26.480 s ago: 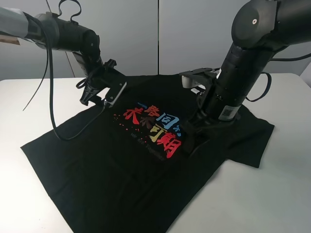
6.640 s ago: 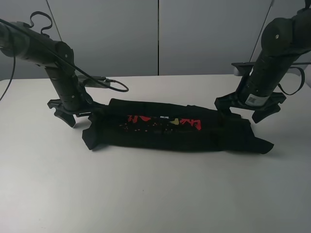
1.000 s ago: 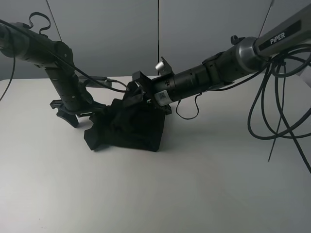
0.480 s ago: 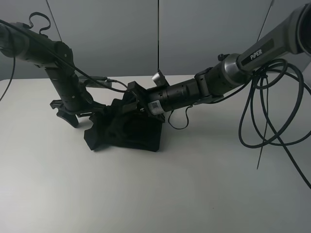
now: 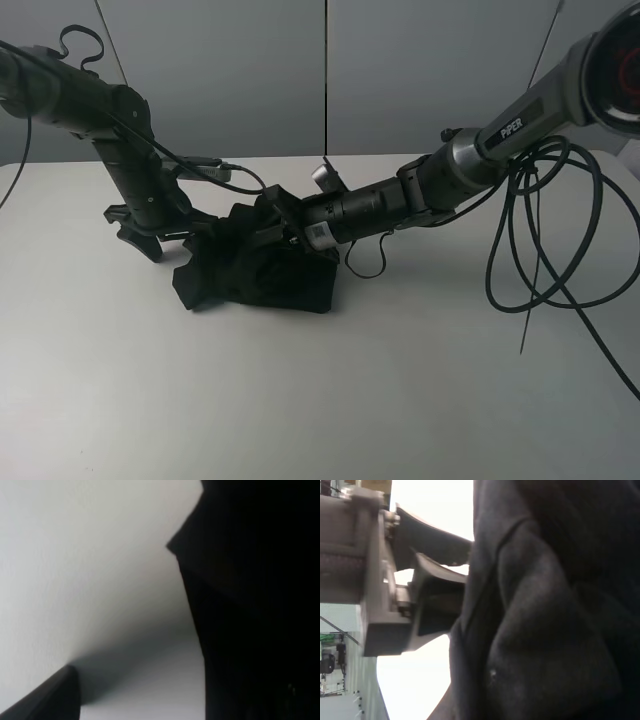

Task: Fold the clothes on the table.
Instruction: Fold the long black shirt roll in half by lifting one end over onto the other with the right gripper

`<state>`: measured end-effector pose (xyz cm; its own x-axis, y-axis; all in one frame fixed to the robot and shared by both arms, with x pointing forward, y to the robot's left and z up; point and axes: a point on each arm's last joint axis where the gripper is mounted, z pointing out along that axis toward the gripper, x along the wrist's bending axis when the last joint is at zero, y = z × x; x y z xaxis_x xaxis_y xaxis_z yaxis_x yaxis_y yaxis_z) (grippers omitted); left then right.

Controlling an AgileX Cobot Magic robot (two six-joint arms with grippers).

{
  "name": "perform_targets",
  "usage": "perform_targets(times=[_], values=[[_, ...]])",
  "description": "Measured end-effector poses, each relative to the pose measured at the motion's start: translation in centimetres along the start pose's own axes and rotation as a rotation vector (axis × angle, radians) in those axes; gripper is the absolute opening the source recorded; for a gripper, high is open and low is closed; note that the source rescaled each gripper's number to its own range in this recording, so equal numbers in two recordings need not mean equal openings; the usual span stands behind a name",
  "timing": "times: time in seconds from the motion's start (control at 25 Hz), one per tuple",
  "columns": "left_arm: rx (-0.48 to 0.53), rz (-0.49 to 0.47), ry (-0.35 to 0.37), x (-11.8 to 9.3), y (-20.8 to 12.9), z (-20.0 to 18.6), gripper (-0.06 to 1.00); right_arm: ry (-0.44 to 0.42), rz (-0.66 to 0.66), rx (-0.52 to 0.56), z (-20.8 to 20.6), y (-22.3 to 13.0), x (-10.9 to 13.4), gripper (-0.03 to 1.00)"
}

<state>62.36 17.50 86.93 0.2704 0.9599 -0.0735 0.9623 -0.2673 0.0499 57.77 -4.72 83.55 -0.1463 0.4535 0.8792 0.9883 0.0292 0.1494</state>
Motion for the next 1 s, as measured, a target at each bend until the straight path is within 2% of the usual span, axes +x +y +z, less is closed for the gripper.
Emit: perform_targets(times=[0.28,0.64,1.0], values=[[0.000,0.002,-0.003,0.1,0.0,0.0,0.99,0.020,-0.072,0.016,2.3,0.3,1.7,0.14],[0.000,0.002,-0.003,0.1,0.0,0.0,0.99,0.047,-0.045,0.028,2.3,0.4,2.1,0.14],[0.000,0.006,-0.003,0.1,0.0,0.0,0.99,0.027,-0.091,0.013,-0.8,2.0,4.2,0.14]])
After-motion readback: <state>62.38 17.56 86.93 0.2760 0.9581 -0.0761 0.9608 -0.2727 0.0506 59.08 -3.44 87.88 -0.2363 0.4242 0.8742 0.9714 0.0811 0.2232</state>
